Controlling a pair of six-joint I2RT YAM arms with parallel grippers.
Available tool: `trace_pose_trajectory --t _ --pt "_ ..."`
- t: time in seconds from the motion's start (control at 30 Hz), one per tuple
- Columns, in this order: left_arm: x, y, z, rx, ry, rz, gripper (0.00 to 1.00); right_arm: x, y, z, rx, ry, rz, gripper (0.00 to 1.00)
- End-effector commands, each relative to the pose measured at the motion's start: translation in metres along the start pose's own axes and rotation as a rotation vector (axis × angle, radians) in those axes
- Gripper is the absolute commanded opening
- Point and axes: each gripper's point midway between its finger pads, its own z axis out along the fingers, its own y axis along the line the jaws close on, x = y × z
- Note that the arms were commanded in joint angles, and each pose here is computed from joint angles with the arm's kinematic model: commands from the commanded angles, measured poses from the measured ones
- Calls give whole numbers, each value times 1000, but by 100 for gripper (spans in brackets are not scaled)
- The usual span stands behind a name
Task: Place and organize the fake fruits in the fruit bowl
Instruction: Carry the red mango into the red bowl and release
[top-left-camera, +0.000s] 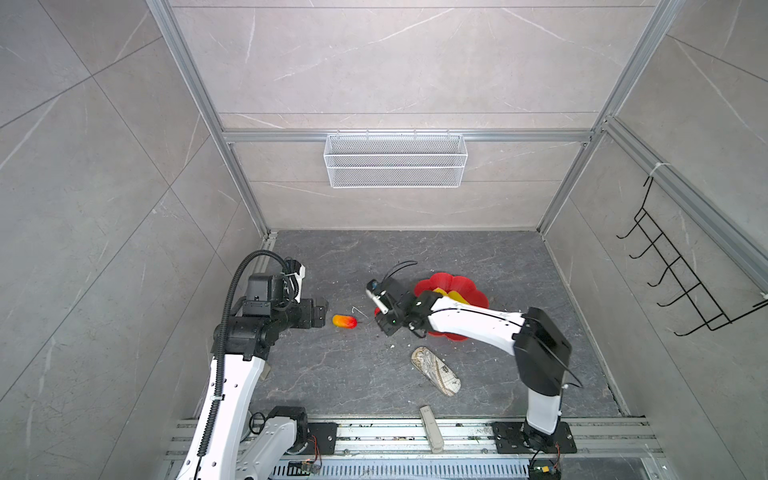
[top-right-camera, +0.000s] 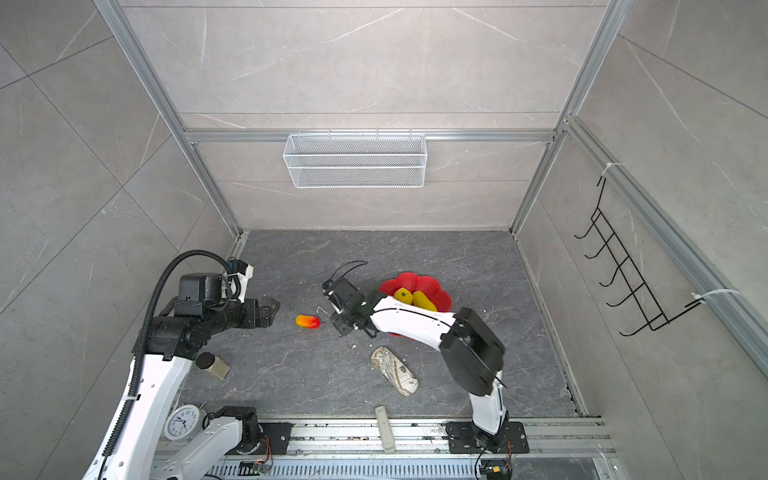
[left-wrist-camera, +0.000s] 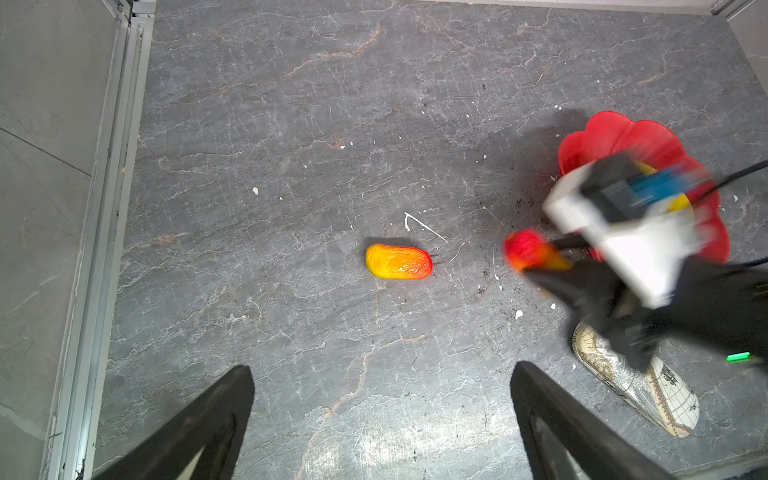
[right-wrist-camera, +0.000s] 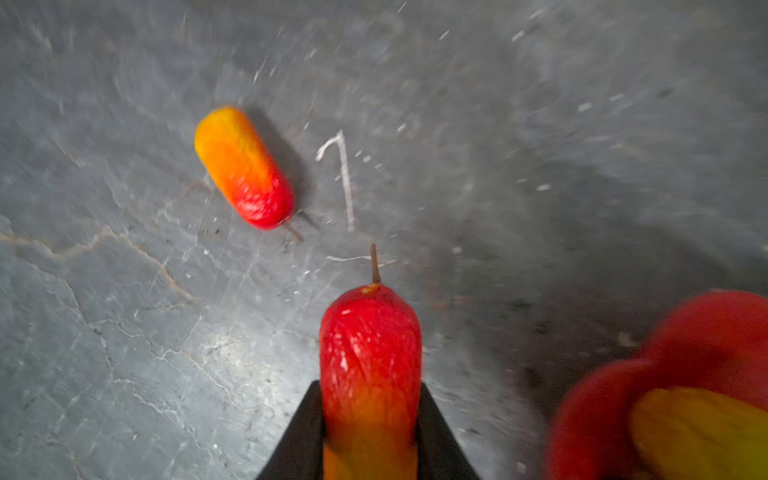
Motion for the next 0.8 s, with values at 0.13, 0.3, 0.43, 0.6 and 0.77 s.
trace_pose_trajectory --t 0.13,0.3,0.43,0.6,0.77 --pt "-9 -1 -3 5 -40 -3 100 36 -92 -36 167 22 102 17" --pt "-12 -3 -3 13 -44 -4 100 61 -107 -26 176 68 153 18" --pt "-16 -3 -2 18 -44 -3 100 73 -105 -6 151 105 179 21" --pt "-18 -4 -4 18 -45 1 100 81 -103 14 139 136 193 23" --pt "-15 -4 -4 18 -42 -2 100 82 -106 24 148 144 181 30"
